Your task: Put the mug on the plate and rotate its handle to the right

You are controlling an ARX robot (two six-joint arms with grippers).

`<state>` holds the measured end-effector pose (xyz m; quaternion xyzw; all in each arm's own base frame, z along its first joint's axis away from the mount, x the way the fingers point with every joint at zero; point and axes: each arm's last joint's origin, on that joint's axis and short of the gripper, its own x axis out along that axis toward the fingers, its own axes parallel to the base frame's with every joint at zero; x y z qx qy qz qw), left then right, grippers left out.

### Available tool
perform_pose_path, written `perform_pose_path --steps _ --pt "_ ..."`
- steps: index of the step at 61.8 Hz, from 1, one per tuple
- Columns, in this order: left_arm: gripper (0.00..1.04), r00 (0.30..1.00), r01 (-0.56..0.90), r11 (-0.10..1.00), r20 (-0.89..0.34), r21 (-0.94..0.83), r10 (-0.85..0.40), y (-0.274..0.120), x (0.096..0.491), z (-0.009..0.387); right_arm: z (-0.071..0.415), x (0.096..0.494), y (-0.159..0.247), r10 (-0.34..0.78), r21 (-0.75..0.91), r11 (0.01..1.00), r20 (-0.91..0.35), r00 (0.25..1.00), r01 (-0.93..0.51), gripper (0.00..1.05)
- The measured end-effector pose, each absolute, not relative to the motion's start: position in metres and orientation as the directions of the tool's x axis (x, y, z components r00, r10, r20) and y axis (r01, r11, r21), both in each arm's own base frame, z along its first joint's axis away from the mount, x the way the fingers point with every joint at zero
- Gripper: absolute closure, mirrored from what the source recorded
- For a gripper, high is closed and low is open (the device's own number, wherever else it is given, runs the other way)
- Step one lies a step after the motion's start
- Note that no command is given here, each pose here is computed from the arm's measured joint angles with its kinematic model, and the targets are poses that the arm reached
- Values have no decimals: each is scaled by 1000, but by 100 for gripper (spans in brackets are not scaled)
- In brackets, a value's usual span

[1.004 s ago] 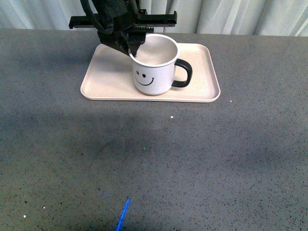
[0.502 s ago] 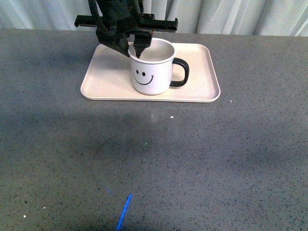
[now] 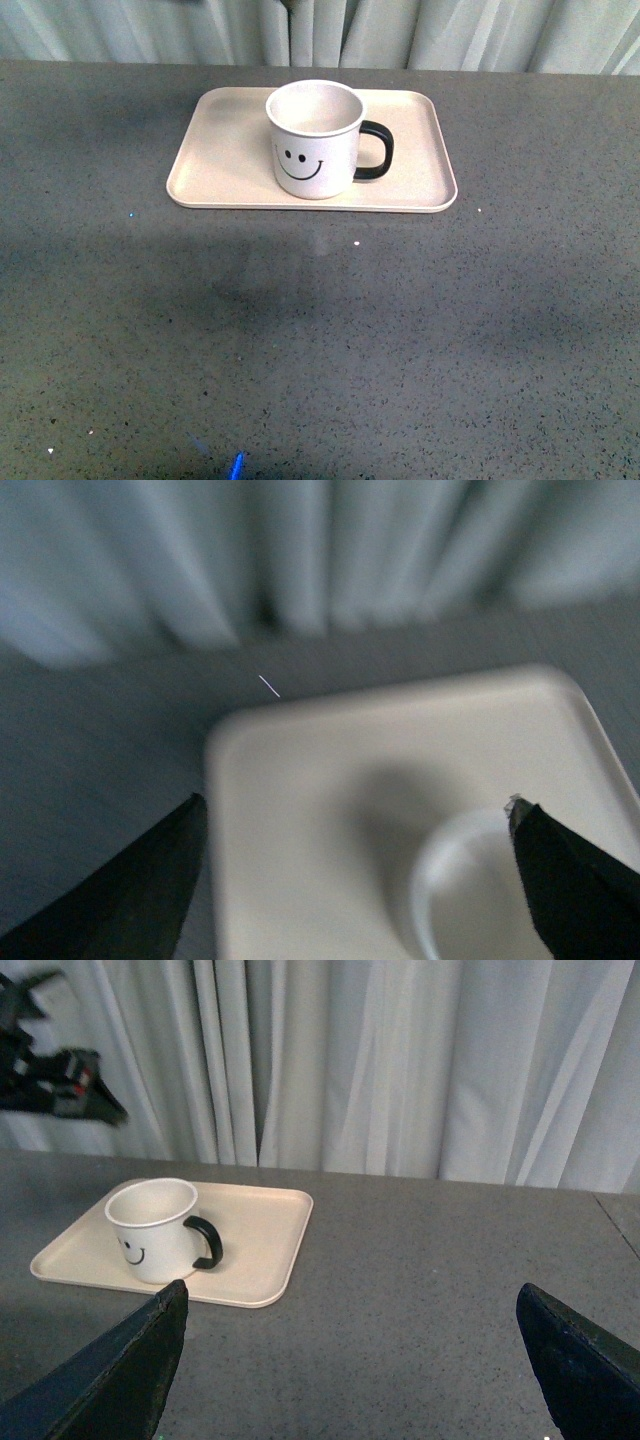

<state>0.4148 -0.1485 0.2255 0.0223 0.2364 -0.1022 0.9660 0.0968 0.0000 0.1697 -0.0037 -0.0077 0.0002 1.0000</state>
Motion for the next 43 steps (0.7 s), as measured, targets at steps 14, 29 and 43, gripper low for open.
perform_pose_path --steps 14,29,43 --pt "59 999 -4 1000 40 -31 5 -76 329 226 170 97 0 1 -7 1000 15 1000 -1 9" --pt "103 1000 11 1000 -4 -13 -11 -41 262 192 170 97 0 1 -7 1000 15 1000 -1 9" --pt "103 1000 2 1000 -5 -10 -2 -22 218 181 170 97 0 1 -7 1000 15 1000 -1 9"
